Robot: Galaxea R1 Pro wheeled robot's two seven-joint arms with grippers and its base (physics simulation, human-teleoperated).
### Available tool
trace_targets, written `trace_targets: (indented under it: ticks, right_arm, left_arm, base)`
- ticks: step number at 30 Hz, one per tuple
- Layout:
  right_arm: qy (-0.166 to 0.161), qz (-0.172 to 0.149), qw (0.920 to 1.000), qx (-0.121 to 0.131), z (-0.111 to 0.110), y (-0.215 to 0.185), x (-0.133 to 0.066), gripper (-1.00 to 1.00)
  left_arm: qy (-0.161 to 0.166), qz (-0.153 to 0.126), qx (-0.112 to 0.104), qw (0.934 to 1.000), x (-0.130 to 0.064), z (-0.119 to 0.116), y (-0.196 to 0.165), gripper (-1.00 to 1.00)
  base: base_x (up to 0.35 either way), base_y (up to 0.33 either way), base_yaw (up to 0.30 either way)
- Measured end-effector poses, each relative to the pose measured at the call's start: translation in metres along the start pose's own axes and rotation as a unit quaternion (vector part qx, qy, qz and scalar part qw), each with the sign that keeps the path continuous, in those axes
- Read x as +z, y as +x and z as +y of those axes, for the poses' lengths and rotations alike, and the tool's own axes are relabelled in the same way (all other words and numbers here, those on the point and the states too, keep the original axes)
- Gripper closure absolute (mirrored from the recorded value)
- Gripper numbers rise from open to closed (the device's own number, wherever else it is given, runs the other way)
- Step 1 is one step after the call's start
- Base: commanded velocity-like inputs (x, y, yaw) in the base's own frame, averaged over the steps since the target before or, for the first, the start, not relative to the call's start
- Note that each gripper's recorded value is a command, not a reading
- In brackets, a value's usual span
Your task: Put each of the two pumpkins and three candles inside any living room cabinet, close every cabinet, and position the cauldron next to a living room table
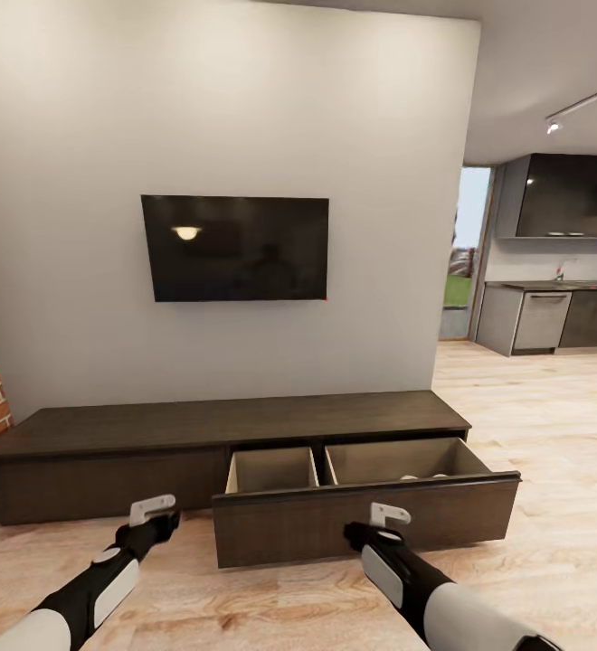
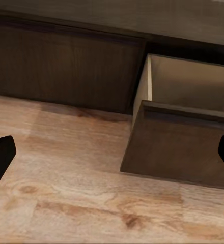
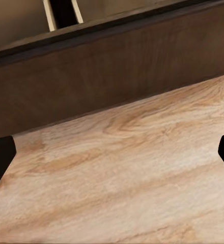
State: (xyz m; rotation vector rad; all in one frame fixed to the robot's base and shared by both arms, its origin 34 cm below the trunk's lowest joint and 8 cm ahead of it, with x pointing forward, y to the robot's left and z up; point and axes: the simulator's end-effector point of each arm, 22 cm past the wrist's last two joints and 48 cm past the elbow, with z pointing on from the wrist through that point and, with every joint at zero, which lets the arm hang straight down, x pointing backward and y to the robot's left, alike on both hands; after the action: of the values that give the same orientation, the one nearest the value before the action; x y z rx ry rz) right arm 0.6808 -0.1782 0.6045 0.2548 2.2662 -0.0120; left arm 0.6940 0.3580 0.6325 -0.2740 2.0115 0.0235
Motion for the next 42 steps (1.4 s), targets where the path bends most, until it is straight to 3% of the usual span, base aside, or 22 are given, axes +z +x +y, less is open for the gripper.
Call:
trace_targets:
  ticks: [2, 10, 14, 20, 23, 26, 31, 36, 42]
  right_arm:
    - [-0.008, -0.001, 1.0, -0.001, 0.003, 0.0, 0.0, -1.0]
    - [-0.017, 0.005, 0.9998, -0.004, 0.006, 0.012, 0.0, -1.0]
    - [-0.019, -0.004, 0.9997, -0.014, 0.009, 0.012, -0.001, -1.0]
    - [-0.017, -0.056, 0.9975, -0.04, 0.011, 0.01, -0.002, -1.0]
    - [-0.018, -0.075, 0.9942, -0.076, 0.014, 0.017, -0.004, -1.0]
    - [-0.019, -0.091, 0.9912, -0.094, 0.013, 0.017, -0.005, -1.0]
    - [-0.02, -0.113, 0.9889, -0.095, 0.013, 0.013, -0.006, -1.0]
    - [-0.021, -0.119, 0.9882, -0.094, 0.012, 0.012, -0.007, -1.0]
    - [-0.021, -0.12, 0.9881, -0.094, 0.012, 0.012, -0.007, -1.0]
  left_arm:
    - [0.0, -0.014, -0.002, 0.9999, 0.0, -0.002, -0.004, -1.0]
    - [0.033, -0.032, -0.021, 0.9987, -0.004, -0.058, 0.0, -1.0]
    - [0.028, -0.051, -0.023, 0.998, -0.006, -0.055, 0.002, -1.0]
    - [0.022, -0.06, -0.015, 0.9978, -0.009, -0.049, 0.011, -1.0]
    - [0.023, -0.062, -0.01, 0.9978, -0.01, -0.049, 0.013, -1.0]
    - [0.024, -0.061, -0.007, 0.9978, -0.01, -0.05, 0.016, -1.0]
    - [0.025, -0.06, 0.0, 0.9979, -0.014, -0.049, 0.025, -1.0]
    - [0.033, -0.063, 0.024, 0.9972, -0.015, -0.055, 0.028, -1.0]
    - [0.038, -0.068, 0.033, 0.9964, -0.017, -0.061, 0.028, -1.0]
  base:
    - [0.0, 0.0, 0.0]
    - [0.0, 0.0, 0.0]
    - [0.0, 0.0, 0.0]
    - [0.0, 0.0, 0.0]
    - [0.0, 0.0, 0.0]
    - [0.0, 0.0, 0.0]
    - [0.0, 0.0, 0.0]
    - [0.0, 0.0, 0.0]
    - [0.0, 0.0, 0.0]
